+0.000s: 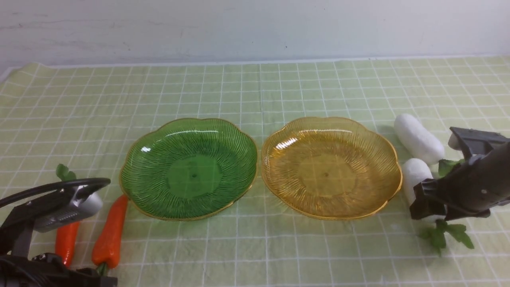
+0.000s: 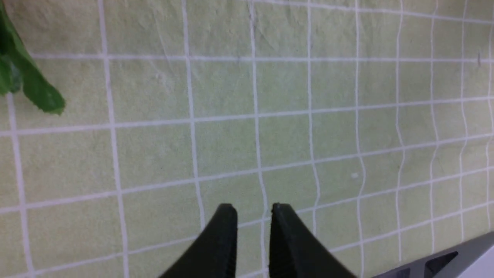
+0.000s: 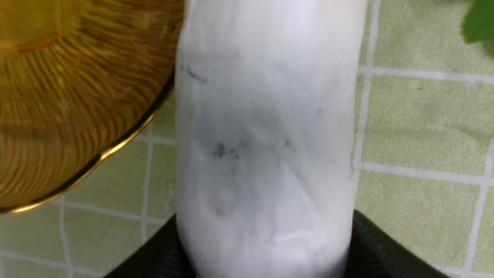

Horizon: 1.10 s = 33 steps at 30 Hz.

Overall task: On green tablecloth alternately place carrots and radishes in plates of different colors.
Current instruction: 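Place the white radish on the plate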

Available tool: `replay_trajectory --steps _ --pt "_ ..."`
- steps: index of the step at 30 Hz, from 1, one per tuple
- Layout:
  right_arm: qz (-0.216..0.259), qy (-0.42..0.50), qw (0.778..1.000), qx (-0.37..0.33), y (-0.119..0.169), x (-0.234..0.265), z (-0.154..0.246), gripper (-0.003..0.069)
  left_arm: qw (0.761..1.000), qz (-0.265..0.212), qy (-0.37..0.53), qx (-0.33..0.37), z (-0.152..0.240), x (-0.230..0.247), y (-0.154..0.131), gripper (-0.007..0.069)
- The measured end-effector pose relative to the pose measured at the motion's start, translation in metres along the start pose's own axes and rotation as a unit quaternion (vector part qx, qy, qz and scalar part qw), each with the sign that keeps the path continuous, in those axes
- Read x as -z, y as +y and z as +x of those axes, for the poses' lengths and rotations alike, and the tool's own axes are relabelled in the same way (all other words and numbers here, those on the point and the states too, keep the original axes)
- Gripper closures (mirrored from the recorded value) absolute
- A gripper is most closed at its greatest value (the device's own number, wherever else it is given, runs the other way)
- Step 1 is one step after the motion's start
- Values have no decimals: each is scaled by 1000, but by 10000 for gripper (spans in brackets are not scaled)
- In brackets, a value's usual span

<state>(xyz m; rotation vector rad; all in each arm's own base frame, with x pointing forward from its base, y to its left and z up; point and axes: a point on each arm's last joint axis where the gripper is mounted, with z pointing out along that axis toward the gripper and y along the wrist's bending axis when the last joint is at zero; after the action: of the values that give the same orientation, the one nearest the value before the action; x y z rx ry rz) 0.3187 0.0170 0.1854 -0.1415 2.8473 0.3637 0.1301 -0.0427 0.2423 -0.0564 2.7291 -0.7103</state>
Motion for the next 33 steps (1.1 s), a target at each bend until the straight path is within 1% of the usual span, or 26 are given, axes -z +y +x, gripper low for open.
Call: replay_trajectory --steps 4,6,9,11,15,19,22,24,26,30,33 --pt "-4 -15 1000 -5 9 31 -4 234 1000 1 4 0 1 0 0 514" --pt "-11 -44 999 -9 16 52 -8 234 1000 1 5 0 1 0 0 514" --pt "-43 -104 994 -13 31 77 -16 234 1000 1 5 0 1 0 0 514" --pt "-68 -137 988 0 44 81 -21 234 1000 1 5 0 1 0 0 514" --pt "-102 -170 977 74 77 70 -29 234 1000 1 5 0 1 0 0 514" --pt "-93 -181 970 130 101 37 -37 234 1000 1 5 0 1 0 0 514" --pt "-83 -169 974 129 100 12 -41 234 1000 1 5 0 1 0 0 514" --pt "-79 -160 977 121 97 -1 -43 209 1000 1 5 0 1 0 0 514" --pt "-76 -151 979 115 95 -10 -43 167 1000 0 5 0 1 0 0 514" --pt "-75 -135 982 109 92 -22 -42 39 1000 -1 5 -1 1 0 0 514" --pt "-74 -140 981 112 93 -20 -45 -14 1000 -1 5 -1 1 0 0 512"
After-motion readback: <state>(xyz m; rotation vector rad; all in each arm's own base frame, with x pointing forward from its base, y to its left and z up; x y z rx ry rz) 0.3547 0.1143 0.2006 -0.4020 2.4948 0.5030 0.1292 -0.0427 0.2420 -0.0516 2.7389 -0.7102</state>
